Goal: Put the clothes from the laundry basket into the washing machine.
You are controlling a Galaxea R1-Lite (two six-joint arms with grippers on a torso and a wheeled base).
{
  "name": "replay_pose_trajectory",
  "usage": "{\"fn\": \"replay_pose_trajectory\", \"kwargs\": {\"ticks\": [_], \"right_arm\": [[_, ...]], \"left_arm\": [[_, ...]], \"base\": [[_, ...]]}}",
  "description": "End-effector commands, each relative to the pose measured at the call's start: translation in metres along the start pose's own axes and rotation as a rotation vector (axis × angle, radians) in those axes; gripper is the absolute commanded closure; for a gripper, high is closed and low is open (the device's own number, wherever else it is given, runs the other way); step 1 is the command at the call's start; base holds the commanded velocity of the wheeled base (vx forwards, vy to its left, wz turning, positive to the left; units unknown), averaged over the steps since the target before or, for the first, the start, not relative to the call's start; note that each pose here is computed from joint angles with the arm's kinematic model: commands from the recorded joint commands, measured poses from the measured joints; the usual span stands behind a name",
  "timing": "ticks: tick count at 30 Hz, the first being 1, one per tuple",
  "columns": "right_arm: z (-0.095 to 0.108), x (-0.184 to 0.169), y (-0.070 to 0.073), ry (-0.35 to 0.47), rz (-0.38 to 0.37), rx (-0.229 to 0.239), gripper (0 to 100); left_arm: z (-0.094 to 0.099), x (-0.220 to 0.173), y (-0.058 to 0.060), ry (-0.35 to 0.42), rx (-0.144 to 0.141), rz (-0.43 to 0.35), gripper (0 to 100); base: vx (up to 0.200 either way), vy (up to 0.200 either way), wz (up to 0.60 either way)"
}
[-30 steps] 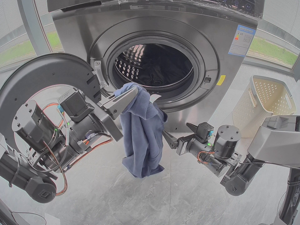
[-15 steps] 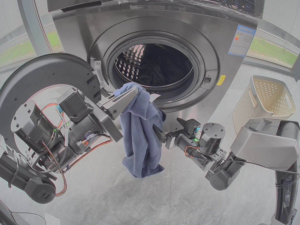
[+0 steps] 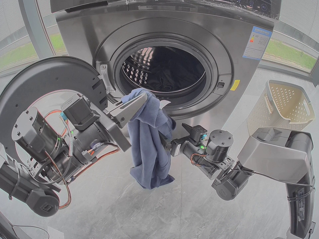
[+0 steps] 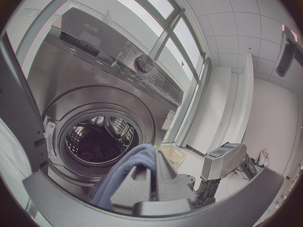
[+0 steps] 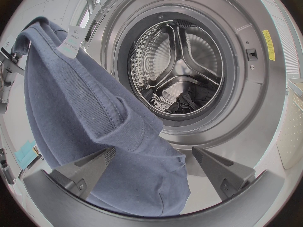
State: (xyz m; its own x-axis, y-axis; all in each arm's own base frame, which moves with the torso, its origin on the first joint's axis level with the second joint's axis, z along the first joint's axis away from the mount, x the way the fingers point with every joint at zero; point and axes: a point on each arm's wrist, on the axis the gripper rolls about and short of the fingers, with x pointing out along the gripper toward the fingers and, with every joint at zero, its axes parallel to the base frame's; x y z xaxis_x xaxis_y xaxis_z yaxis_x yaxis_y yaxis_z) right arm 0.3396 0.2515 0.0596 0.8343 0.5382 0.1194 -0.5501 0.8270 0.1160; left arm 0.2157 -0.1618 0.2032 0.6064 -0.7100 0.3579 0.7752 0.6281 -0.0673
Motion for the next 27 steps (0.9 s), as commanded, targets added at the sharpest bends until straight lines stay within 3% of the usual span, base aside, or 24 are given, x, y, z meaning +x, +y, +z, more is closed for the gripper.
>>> {"fn": "replay_pose_trajectory", "kwargs": {"ticks": [1, 11, 12, 22, 27], "right_arm": [[-0.006, 0.006, 0.001, -0.005, 0.004, 0.001, 0], [0.000, 0.011, 0.002, -0.040, 0.022, -0.003, 0], [0.001, 0.011, 0.002, -0.044, 0.020, -0.003, 100], [0.006, 0.010, 0.003, -0.051, 0.023, -0.004, 100], [0.021, -0.006, 0.000, -0.038, 0.012, -0.010, 100]], "left_arm": [[-0.001, 0.000, 0.000, 0.001, -0.001, 0.000, 100], [-0.002, 0.001, 0.001, 0.007, 0.000, 0.002, 100], [-0.002, 0.001, 0.001, 0.007, 0.000, 0.002, 100], [-0.003, 0.001, 0.002, 0.007, 0.000, 0.007, 100], [-0.002, 0.001, 0.004, 0.005, -0.001, 0.014, 100]], "base": [[0.000, 0.000, 0.00], [0.000, 0.000, 0.00], [0.000, 0.000, 0.00], [0.000, 0.000, 0.00], [0.000, 0.000, 0.00]]}}
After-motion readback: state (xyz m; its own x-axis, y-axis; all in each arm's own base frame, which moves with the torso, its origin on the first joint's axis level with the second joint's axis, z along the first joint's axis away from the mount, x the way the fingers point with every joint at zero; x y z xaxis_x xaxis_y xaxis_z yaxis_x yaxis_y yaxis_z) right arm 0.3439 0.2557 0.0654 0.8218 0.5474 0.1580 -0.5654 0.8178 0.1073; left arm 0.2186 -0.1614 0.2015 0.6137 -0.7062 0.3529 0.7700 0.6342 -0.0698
